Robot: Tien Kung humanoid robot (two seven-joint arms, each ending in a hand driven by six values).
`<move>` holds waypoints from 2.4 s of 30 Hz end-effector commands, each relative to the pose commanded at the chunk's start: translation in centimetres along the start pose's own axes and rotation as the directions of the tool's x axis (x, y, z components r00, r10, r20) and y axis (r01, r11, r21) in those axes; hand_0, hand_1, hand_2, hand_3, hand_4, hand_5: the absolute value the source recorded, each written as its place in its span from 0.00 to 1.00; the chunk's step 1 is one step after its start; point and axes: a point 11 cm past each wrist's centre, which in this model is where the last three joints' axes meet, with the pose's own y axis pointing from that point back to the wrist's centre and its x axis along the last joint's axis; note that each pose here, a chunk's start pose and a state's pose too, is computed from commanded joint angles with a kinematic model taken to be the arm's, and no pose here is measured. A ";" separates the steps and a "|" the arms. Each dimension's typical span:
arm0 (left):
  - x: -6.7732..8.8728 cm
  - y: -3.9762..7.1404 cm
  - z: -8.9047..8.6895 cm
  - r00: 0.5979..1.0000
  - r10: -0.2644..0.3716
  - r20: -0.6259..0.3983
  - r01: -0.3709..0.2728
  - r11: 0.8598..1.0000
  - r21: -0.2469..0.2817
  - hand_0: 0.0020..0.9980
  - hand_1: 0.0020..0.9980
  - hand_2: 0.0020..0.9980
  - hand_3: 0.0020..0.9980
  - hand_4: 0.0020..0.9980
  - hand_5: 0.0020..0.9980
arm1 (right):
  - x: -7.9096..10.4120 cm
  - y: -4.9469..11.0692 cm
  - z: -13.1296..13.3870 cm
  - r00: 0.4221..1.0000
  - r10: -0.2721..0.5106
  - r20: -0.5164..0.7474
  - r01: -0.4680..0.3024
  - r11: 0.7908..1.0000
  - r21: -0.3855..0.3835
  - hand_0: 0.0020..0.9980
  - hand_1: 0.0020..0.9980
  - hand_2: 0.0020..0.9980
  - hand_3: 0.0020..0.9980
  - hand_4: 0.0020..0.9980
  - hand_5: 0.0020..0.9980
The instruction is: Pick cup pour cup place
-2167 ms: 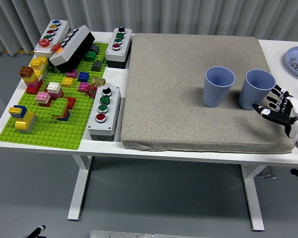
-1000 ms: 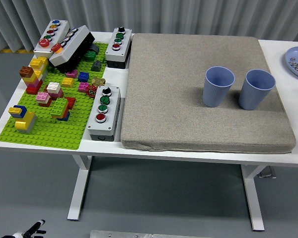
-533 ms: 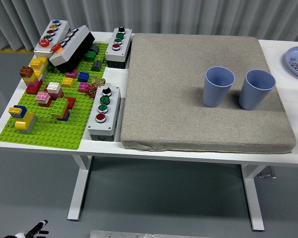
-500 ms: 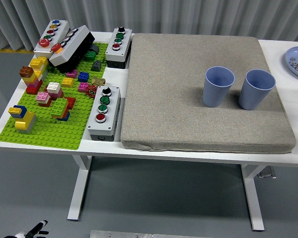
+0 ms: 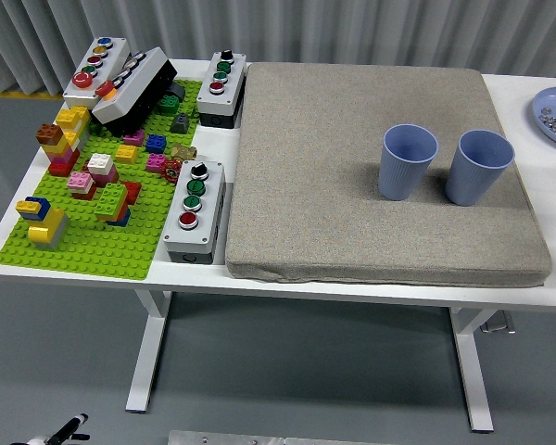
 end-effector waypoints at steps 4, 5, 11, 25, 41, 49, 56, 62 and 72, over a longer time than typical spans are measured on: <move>0.0 0.0 0.0 1.000 0.000 0.000 0.000 1.000 0.000 0.87 0.86 0.86 0.77 0.64 0.96 | 0.0 0.0 -0.2 1.000 -0.003 0.003 0.003 1.000 0.001 0.85 0.72 0.71 0.74 0.84 1.00; 0.0 0.0 0.0 1.000 0.000 0.001 0.000 1.000 0.000 0.87 0.86 0.86 0.77 0.64 0.96 | 0.0 0.0 -0.2 1.000 -0.004 0.005 0.004 1.000 0.002 0.85 0.72 0.71 0.74 0.84 1.00; -0.4 -0.1 0.2 1.000 -0.004 0.007 0.004 1.000 0.002 0.87 0.86 0.86 0.77 0.64 0.96 | -0.3 -0.3 -1.0 1.000 -0.008 0.011 0.008 1.000 0.017 0.85 0.72 0.71 0.75 0.84 1.00; -0.6 -0.1 0.2 1.000 -0.005 0.002 0.005 1.000 -0.002 0.87 0.85 0.86 0.77 0.64 0.96 | -0.8 -0.4 -1.7 1.000 -0.019 0.015 0.018 0.999 0.032 0.85 0.72 0.70 0.75 0.84 1.00; -0.5 -0.1 -0.1 1.000 -0.003 -0.001 0.003 1.000 0.008 0.87 0.85 0.86 0.77 0.63 0.96 | -0.9 -0.4 -1.3 1.000 -0.020 0.014 0.020 1.000 0.024 0.85 0.72 0.70 0.75 0.84 1.00; -0.5 -0.1 -0.3 1.000 -0.004 -0.001 0.004 1.000 0.011 0.87 0.85 0.86 0.77 0.63 0.96 | -0.7 -0.4 -1.4 1.000 -0.016 0.015 0.016 1.000 0.026 0.85 0.72 0.70 0.74 0.84 1.00; -0.4 -0.1 -0.2 1.000 -0.002 -0.001 0.002 1.000 0.010 0.87 0.85 0.86 0.77 0.63 0.96 | -1.1 -0.4 -1.3 1.000 -0.025 0.017 0.025 0.999 0.024 0.86 0.72 0.70 0.74 0.83 1.00; -0.3 -0.1 -0.1 1.000 0.002 -0.013 -0.002 1.000 0.005 0.87 0.85 0.86 0.77 0.63 0.96 | -1.3 -0.2 -1.7 0.999 -0.032 0.017 0.031 0.999 0.032 0.86 0.72 0.70 0.74 0.83 1.00; -0.4 -0.1 -0.3 1.000 -0.001 -0.014 0.001 1.000 0.007 0.87 0.85 0.86 0.77 0.63 0.96 | -2.0 0.0 -2.3 0.998 -0.055 0.005 0.055 0.997 0.053 0.86 0.72 0.71 0.74 0.83 1.00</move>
